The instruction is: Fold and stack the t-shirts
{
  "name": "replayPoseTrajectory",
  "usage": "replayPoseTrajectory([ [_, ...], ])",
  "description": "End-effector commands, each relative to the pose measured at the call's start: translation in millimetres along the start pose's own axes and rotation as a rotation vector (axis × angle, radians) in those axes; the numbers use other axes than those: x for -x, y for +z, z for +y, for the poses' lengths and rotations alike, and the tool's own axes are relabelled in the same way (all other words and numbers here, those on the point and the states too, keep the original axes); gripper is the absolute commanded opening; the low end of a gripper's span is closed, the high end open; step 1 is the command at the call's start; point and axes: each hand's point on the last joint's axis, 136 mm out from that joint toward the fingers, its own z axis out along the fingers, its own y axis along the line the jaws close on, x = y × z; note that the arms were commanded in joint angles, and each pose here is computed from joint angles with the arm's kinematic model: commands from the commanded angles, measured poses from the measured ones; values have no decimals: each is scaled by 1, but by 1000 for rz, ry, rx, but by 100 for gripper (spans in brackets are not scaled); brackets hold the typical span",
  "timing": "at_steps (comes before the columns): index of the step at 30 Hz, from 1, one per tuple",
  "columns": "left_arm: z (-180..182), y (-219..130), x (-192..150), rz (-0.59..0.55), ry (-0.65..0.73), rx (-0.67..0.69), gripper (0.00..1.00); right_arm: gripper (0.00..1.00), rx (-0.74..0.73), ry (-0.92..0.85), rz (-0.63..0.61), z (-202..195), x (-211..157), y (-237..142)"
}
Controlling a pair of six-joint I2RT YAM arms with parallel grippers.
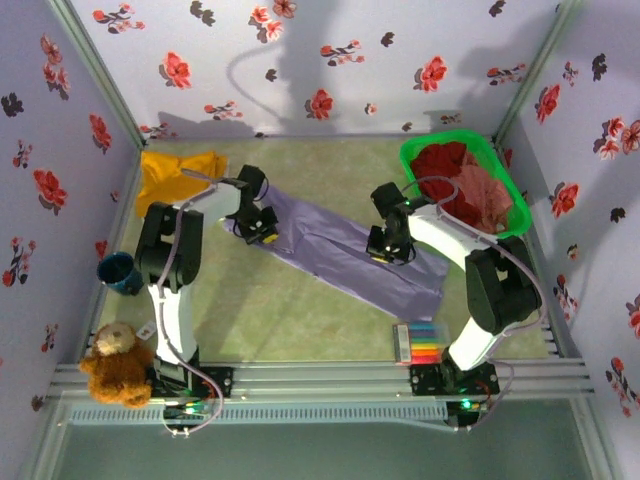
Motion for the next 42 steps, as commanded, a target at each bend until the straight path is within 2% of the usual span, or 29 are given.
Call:
replayPoseTrajectory([
  [1, 3, 13, 20, -37, 0, 47, 0, 9, 2, -6, 12, -3, -5, -8],
  [5, 6, 21, 44, -80, -19, 101, 0, 9, 4, 5, 21, -6, -9, -7],
  [8, -1, 25, 67, -108, -35, 82, 0, 9, 5, 14, 27, -8, -12, -5],
  [13, -37, 23, 104, -109, 34, 38, 0, 10, 47, 31, 77, 0, -22, 7],
  [17, -69, -6, 125, -160, 89, -25, 0, 10, 56, 6, 114, 14, -32, 20],
  [23, -86, -65, 116, -219, 133, -80, 0, 10, 45, -20, 145, 29, -37, 46],
  [28, -80, -90, 102, -252, 126, -109, 0, 9, 40, -51, 182, 39, -47, 67],
  [32, -67, -98, 97, -238, 112, -115, 0, 9, 36, -90, 233, 49, -70, 79],
  [36, -51, -106, 94, -222, 99, -100, 0, 8, 88, -125, 275, 85, -107, 85],
  [40, -35, -109, 93, -218, 78, -88, 0, 8, 190, -166, 337, 143, -145, 88],
  [42, -32, -105, 92, -207, 78, -81, 0, 8, 222, -195, 334, 167, -152, 86],
])
